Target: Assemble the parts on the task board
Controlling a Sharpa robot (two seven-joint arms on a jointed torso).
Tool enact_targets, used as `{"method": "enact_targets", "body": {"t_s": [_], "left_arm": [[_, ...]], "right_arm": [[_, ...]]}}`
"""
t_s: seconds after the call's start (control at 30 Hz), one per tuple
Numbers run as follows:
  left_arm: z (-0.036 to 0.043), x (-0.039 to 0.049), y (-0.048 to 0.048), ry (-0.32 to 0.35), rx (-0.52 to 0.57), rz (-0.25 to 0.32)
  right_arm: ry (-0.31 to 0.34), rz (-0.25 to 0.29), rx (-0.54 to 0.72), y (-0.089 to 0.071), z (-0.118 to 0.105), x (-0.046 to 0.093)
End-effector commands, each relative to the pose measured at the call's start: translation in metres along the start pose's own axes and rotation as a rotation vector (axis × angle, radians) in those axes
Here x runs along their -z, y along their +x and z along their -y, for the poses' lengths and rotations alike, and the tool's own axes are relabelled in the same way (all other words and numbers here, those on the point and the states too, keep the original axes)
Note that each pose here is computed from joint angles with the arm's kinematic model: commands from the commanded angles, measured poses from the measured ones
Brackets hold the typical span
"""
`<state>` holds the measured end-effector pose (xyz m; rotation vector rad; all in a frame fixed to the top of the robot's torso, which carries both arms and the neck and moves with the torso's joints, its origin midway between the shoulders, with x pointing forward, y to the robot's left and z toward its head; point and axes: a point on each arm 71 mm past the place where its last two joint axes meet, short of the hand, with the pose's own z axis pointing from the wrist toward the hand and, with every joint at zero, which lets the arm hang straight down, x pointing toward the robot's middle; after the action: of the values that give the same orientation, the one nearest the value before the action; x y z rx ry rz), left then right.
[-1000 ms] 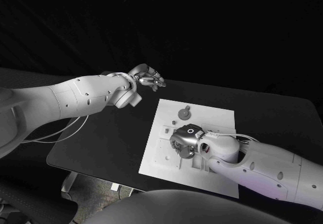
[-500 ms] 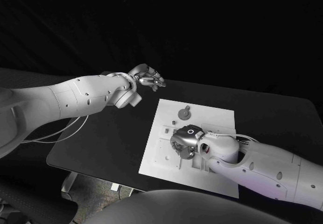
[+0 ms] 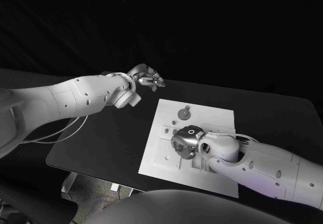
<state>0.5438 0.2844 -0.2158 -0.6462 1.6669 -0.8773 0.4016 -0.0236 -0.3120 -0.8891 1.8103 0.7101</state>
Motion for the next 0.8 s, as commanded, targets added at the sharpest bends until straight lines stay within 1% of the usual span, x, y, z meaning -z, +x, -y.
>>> {"method": "enact_targets", "body": {"t_s": [0.03, 0.57, 0.67, 0.8], "left_arm": [[0.0015, -0.0004, -0.0001, 0.004, 0.005, 0.002], [0.0001, 0.0002, -0.0019, 0.001, 0.004, 0.005], [-0.0002, 0.0002, -0.0024, 0.001, 0.004, 0.006], [-0.0010, 0.0005, -0.0037, 0.000, 0.003, 0.009]], "right_arm": [[0.002, -0.026, -0.008, 0.004, 0.001, 0.001], [0.007, 0.001, -0.021, 0.002, 0.002, 0.004], [0.015, 0.014, -0.024, 0.002, 0.005, 0.007], [0.024, 0.037, -0.038, 0.000, 0.008, 0.015]]}}
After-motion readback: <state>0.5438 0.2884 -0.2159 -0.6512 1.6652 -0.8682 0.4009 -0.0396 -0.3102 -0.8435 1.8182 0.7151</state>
